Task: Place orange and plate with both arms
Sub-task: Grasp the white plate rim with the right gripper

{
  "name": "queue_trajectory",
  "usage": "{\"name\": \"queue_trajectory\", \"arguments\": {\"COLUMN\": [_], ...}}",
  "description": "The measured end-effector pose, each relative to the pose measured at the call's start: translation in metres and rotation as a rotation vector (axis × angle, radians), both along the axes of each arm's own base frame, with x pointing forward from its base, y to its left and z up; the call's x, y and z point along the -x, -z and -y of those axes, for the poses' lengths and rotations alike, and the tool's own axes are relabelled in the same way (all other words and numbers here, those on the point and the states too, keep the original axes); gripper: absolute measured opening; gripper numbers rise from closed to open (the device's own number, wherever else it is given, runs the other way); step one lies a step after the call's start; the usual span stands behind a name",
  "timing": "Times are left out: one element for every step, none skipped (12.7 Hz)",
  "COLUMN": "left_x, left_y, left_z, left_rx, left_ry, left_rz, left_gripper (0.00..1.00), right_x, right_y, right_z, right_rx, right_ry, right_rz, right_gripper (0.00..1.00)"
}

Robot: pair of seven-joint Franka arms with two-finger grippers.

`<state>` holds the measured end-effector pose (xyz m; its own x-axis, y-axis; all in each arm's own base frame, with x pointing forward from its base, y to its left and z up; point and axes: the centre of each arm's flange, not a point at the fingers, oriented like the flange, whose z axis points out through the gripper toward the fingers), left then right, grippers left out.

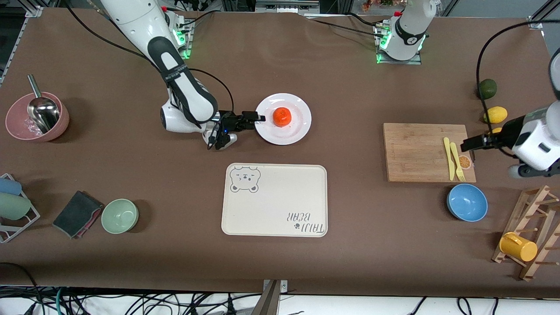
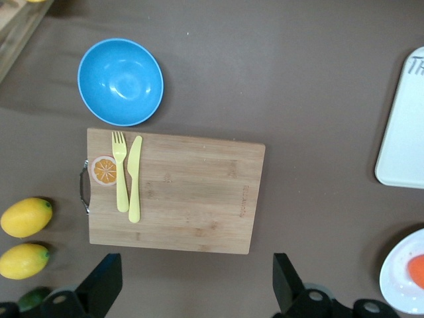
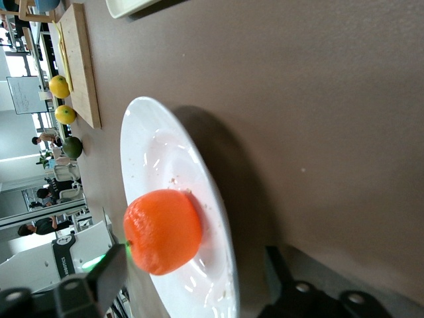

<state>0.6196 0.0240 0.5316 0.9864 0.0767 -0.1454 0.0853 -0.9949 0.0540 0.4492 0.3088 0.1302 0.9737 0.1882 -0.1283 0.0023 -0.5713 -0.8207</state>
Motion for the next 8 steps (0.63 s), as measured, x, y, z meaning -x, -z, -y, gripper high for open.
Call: {"name": "queue_trajectory", "arguments": {"left_x": [0.008, 0.013, 0.017, 0.02, 0.022, 0.023, 0.023, 0.022], "left_y": [-0.013, -0.024, -0.031, -0.037, -0.041, -0.043, -0.045, -0.045], "left_z": [-0.001, 0.002, 0.01, 0.02, 0.03, 0.036, 0.04, 0.041], "left_rx": [-0.001, -0.002, -0.004, -0.005, -0.005, -0.006, -0.006, -0.007], "left_ry": [0.028, 0.047, 0.064, 0.081, 0.096, 0.107, 0.113, 0.115], "left_rz": [0.019, 0.036, 0.047, 0.055, 0.062, 0.067, 0.075, 0.082], "left_gripper": [1.0, 1.0, 1.0, 1.0, 1.0, 1.0, 1.0, 1.0], "right_x": [-0.001, -0.002, -0.002, -0.001, 0.0, 0.001, 0.002, 0.003], "right_y": [0.003, 0.004, 0.004, 0.005, 0.008, 0.012, 0.015, 0.017], "right_z": [-0.001, -0.002, -0.002, -0.002, -0.002, -0.001, -0.001, -0.001], "right_rx": [0.0, -0.001, -0.001, 0.0, 0.002, 0.004, 0.006, 0.007], "right_ry": [0.0, 0.0, -0.001, -0.002, -0.002, -0.002, -0.002, -0.003], "right_rz": [-0.002, -0.002, -0.003, -0.004, -0.009, -0.015, -0.021, -0.023], "right_gripper": [0.7, 0.58, 0.45, 0.31, 0.31, 0.28, 0.26, 0.16]}}
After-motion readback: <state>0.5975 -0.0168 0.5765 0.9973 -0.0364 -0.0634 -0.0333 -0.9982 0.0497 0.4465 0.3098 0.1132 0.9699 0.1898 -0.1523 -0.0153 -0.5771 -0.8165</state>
